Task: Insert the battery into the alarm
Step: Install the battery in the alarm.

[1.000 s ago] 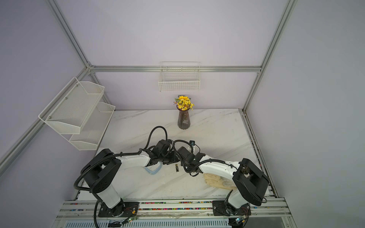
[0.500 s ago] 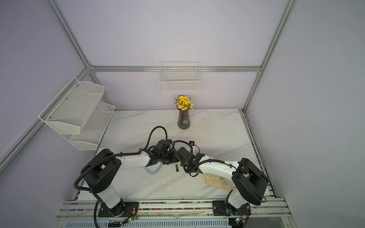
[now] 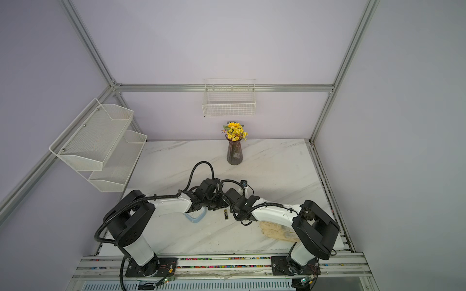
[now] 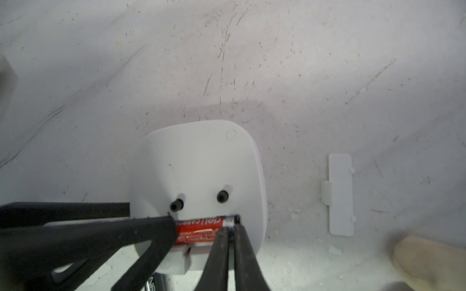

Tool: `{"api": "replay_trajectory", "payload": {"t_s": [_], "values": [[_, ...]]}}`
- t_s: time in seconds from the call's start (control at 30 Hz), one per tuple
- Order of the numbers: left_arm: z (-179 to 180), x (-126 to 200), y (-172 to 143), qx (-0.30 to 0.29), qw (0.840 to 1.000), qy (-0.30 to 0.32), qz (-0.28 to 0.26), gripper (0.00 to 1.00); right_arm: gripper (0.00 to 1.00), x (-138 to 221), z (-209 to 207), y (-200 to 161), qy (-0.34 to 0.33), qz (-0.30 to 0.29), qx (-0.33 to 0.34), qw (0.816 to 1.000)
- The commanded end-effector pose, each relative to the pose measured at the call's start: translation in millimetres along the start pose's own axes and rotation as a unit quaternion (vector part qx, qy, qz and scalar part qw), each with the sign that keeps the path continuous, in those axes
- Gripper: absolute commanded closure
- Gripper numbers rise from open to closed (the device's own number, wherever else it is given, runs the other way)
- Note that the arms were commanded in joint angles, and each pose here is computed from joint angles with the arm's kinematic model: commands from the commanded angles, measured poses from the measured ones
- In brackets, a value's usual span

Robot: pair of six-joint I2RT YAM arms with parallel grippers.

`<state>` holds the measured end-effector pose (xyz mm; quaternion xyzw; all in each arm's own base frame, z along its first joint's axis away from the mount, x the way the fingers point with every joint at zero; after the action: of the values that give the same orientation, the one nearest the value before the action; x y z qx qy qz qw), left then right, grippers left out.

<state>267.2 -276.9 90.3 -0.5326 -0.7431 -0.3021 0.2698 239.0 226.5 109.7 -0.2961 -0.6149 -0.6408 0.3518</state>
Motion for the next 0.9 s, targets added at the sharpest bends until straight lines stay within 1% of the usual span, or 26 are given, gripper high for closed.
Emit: {"api": "replay_trajectory", "payload": {"t_s": [0.0,0.13,0.23,0.4,0.5,0.63,0.87], "values": [[7,-5,-3,0.002,1.0,0.011,0.002,0.49,0.9,-11,-6,-19,-0.029,0.045,0.011,0.998],[5,-4,-2,0.001,1.0,0.008,0.001,0.49,0.9,-14,-14,-21,-0.049,0.041,0.003,0.998],[4,-2,-2,0.0,1.0,0.005,-0.002,0.49,0.9,-16,-19,-19,-0.051,0.044,-0.007,0.998],[0,1,-1,-0.001,1.0,0.002,-0.004,0.49,0.9,-18,-17,-11,-0.032,0.057,-0.017,0.998],[-2,3,1,-0.002,1.0,0.003,-0.009,0.49,0.9,-21,-17,-8,-0.008,0.068,-0.028,0.997],[-2,2,4,-0.003,1.0,0.006,-0.01,0.49,0.9,-27,-24,-9,0.012,0.093,-0.045,0.995],[-9,8,17,-0.005,1.0,0.005,-0.027,0.49,0.9,-33,-34,-6,0.019,0.115,-0.058,0.991]]}}
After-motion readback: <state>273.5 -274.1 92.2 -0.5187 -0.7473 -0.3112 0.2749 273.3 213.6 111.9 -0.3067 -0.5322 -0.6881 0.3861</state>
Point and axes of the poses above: each gripper's point midway between its finger pads, its own x axis back along the fingers, its own z axis along the line the jaws close on, y = z × x, the point moved 6 cm from there along x, back along the fingers, and after that the axes turned 9 degrees about x, right-handed, at the moved point
